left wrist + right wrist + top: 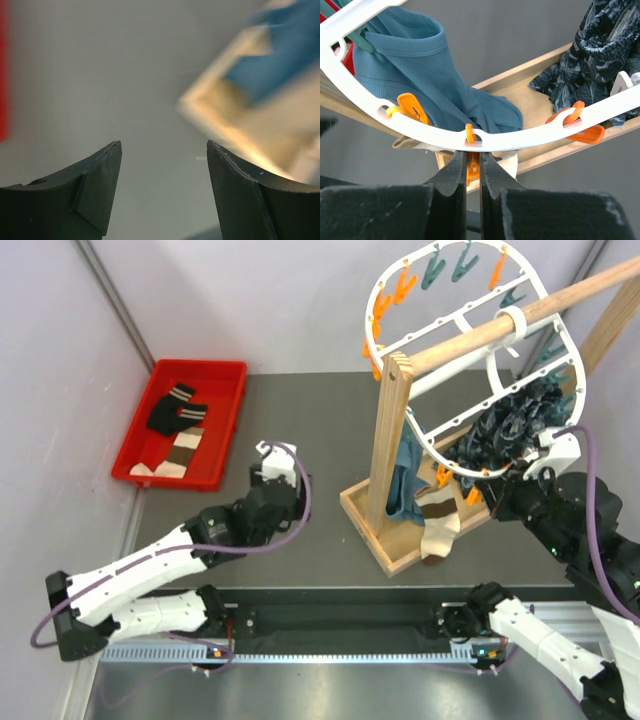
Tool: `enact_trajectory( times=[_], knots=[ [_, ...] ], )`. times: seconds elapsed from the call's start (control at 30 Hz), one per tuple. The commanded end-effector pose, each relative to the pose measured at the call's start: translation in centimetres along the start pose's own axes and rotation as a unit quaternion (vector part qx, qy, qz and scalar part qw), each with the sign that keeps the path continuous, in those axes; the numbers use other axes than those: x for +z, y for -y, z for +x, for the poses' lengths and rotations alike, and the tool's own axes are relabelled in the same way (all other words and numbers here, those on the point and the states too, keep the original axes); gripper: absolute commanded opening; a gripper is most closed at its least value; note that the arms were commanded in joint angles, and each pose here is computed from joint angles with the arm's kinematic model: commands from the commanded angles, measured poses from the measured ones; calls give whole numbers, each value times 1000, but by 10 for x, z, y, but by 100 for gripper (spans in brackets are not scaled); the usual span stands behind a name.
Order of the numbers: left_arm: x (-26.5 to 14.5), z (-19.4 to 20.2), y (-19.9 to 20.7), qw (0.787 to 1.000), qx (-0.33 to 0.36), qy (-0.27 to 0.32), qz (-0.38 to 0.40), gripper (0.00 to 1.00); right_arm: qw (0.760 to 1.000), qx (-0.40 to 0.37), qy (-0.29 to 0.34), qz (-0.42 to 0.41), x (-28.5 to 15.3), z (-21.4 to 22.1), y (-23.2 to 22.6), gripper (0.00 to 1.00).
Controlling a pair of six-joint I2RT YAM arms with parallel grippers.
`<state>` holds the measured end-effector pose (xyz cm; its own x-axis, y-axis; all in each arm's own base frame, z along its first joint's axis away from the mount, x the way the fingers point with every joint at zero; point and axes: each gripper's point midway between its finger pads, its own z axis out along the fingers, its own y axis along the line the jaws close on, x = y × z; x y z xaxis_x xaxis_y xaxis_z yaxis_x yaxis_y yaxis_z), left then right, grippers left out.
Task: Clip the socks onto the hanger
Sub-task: Pick up the sock from the bin.
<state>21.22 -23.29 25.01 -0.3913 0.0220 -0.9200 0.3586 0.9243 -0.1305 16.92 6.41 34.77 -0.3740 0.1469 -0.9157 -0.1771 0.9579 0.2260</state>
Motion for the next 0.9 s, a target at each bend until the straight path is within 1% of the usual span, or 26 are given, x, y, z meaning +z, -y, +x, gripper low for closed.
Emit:
enact_trajectory(
  times=[0.0,0.03,0.07,0.1,0.13,0.2,0.23,0.27,0.3,0.33,0.37,0.4,0.43,0.47,0.5,0.53,0.57,0.6,0.67,0.7,0.73,0.77,0.83,0.87],
  knots=[
    [1,31,-90,980,66,-84,-170,74,1000,-8,11,-10,1,-5,-4,0],
    [4,24,-115,971,57,-94,-214,75,1000,-8,9,-9,1,-4,-3,0],
    [8,22,-127,964,73,-104,-235,75,1000,-9,10,-10,1,-4,-3,0],
    [18,26,-141,952,91,-123,-266,76,1000,-9,10,-11,1,-3,-3,0],
    [24,20,-164,940,86,-125,-304,78,1000,-8,9,-10,2,-2,-3,0],
    [42,18,-193,917,112,-146,-353,79,1000,-9,6,-12,3,-1,-4,0],
    [46,15,-222,905,93,-152,-387,79,1000,-10,6,-12,3,-1,-4,0],
    [58,8,-233,906,74,-145,-391,79,1000,-10,6,-13,3,-1,-5,0],
    [72,9,-245,906,61,-150,-391,78,1000,-11,4,-15,3,-1,-5,0],
    [82,4,-265,913,30,-148,-378,78,1000,-12,6,-17,2,-2,-6,0],
    [96,-9,-277,921,3,-118,-371,78,1000,-11,6,-20,2,-2,-7,0],
    [109,-2,-289,922,-15,-133,-363,77,1000,-11,5,-22,2,-2,-8,0],
    [117,-21,-307,931,-57,-114,-343,76,1000,-12,5,-24,1,-3,-9,0],
    [122,-26,-321,929,-69,-108,-346,74,1000,-13,4,-26,1,-2,-9,0],
    [128,-20,-345,920,-89,-115,-364,74,1000,-13,3,-25,0,-2,-8,0],
    [135,-41,-355,922,-103,-88,-362,74,1000,-14,2,-24,0,-1,-8,0],
    [145,-44,-357,928,-109,-84,-346,72,1000,-14,1,-24,0,0,-7,0],
    [151,-48,-383,923,-115,-65,-361,72,1000,-14,1,-24,0,2,-7,0],
    [162,-48,-404,921,-89,-57,-375,72,1000,-12,0,-28,0,3,-8,0],
    [164,-54,-417,918,-84,-41,-385,72,1000,-11,0,-29,0,3,-9,0],
    [167,-53,-424,917,-71,-40,-391,72,999,-10,1,-30,0,3,-9,0],
    [171,-44,-432,914,-66,-44,-398,72,999,-10,1,-35,-1,3,-10,0],
    [179,-44,-443,919,-62,-25,-389,72,999,-13,-4,-33,1,7,-10,0],
    [182,-39,-447,921,-65,-25,-383,72,999,-15,-7,-33,2,8,-10,0]
  ],
)
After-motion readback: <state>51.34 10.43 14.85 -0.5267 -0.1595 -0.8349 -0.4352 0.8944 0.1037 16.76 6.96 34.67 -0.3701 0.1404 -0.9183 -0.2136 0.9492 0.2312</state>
